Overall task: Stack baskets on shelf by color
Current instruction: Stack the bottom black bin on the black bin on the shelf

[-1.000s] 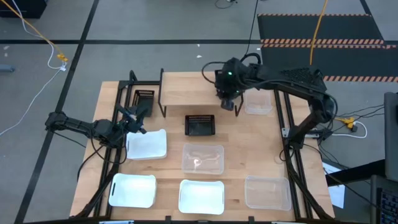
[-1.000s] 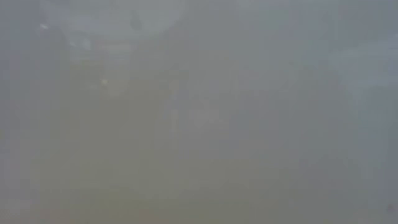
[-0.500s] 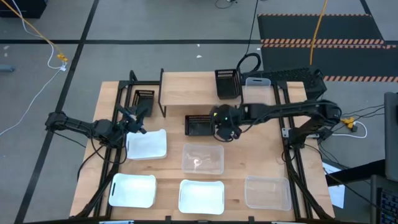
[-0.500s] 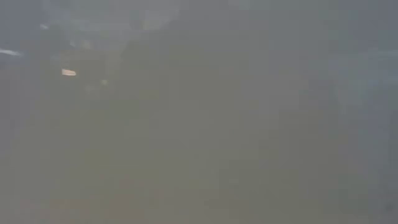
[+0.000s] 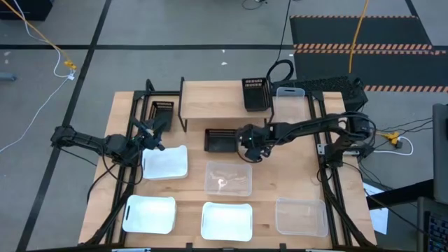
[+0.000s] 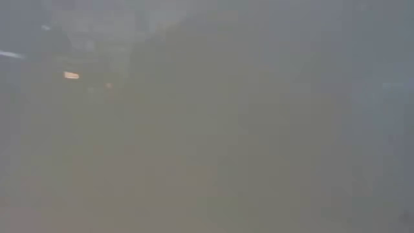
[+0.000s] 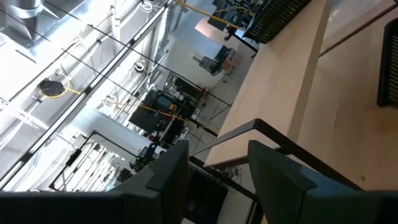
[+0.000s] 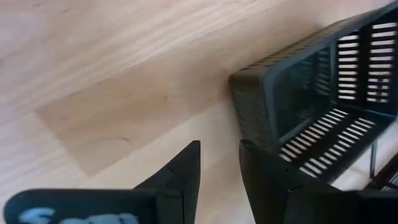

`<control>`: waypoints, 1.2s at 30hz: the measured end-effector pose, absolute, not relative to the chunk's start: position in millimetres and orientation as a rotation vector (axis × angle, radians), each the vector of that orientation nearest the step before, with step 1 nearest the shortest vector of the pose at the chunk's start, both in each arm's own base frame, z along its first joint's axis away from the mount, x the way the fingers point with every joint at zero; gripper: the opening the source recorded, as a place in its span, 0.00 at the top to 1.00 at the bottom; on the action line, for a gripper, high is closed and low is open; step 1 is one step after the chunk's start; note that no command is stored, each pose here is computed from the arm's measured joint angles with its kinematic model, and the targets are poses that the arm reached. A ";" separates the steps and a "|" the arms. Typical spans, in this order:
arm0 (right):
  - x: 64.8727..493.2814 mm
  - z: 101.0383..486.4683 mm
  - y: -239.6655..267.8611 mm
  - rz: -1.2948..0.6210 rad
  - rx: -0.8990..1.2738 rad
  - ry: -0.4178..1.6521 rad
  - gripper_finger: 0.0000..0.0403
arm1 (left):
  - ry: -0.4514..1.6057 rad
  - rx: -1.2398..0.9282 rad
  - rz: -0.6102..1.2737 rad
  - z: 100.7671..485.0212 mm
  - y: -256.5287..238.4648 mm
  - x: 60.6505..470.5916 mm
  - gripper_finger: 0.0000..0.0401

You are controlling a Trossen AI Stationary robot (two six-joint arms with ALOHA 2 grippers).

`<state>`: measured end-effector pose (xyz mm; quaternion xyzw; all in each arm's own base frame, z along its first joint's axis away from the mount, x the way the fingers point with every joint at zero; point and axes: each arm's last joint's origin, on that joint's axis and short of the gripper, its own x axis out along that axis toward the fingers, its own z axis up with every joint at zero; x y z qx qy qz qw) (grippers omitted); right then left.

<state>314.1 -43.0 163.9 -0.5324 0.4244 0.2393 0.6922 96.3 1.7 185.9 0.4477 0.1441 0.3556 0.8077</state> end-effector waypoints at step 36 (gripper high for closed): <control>336.3 136.0 -56.5 0.540 -1.155 0.801 0.80 | 0.309 0.958 0.761 186.0 1.7 96.3 0.58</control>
